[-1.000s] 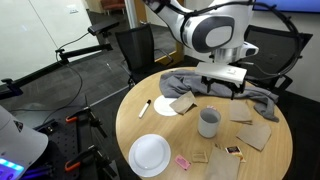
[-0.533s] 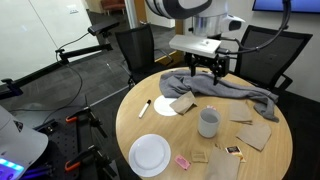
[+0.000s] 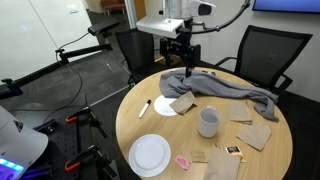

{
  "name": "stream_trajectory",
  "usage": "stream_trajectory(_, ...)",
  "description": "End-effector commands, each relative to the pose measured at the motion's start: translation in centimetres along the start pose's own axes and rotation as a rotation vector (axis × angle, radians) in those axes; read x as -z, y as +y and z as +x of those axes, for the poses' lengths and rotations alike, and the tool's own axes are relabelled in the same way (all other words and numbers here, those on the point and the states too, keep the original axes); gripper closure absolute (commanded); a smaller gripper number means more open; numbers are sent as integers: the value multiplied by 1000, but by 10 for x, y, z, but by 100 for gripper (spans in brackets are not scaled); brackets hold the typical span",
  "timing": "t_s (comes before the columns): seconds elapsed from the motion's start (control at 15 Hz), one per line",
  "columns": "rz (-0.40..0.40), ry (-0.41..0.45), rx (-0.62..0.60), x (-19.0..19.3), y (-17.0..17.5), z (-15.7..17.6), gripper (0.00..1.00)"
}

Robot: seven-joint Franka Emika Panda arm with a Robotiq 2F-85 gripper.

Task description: Move the white mug to the center of the table

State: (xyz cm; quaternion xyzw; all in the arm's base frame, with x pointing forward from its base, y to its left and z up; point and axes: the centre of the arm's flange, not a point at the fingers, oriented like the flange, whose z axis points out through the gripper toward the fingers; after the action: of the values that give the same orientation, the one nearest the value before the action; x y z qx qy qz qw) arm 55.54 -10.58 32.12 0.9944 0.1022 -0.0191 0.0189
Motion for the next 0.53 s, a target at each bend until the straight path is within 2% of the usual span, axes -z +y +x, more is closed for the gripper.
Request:
stream_trajectory(0.0,-9,-31,-18,16,-20,-28,0)
stream_trajectory(0.2,-8,-37,-14,19,-30,-35,0)
stream_trajectory(0.27,4,-22,1,11,-20,-18,0)
stream_trajectory(0.47,5,-26,6,11,-26,-23,0)
